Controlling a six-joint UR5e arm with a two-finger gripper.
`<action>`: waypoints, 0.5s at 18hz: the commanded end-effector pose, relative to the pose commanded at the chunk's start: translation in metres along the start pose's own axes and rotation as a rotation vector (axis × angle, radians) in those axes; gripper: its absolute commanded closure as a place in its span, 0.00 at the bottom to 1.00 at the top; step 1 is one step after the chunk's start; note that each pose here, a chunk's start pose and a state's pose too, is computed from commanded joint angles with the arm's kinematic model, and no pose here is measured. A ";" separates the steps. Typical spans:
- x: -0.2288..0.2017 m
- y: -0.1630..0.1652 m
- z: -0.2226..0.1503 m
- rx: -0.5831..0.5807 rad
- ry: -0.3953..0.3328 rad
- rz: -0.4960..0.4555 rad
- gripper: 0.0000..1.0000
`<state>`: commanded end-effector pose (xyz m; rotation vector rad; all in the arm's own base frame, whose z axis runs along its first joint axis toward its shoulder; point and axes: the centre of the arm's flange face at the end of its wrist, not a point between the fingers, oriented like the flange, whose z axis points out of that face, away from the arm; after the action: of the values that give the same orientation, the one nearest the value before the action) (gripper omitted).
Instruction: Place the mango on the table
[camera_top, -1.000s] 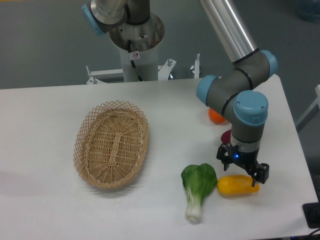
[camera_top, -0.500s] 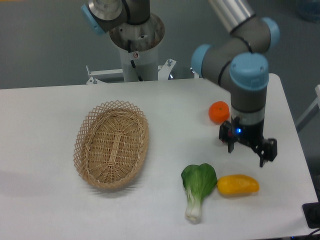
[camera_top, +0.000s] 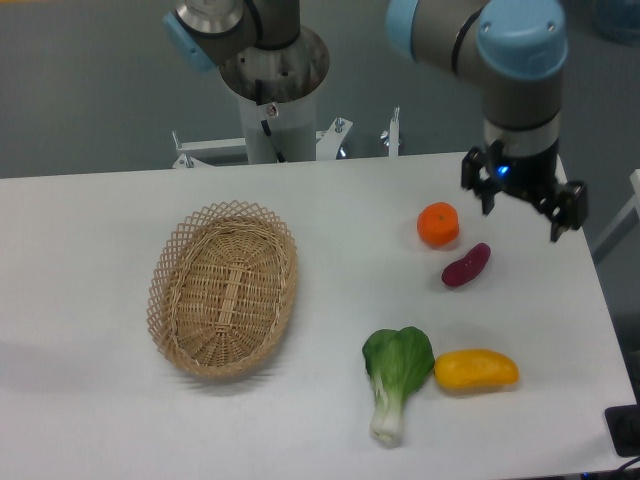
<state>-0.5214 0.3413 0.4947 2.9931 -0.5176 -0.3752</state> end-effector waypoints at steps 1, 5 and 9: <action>-0.003 0.008 -0.007 -0.003 0.003 0.024 0.00; -0.014 0.056 -0.002 0.078 0.010 0.039 0.00; -0.015 0.095 0.000 0.105 0.016 0.109 0.00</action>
<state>-0.5654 0.2571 0.5091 3.0474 -0.7178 -0.3256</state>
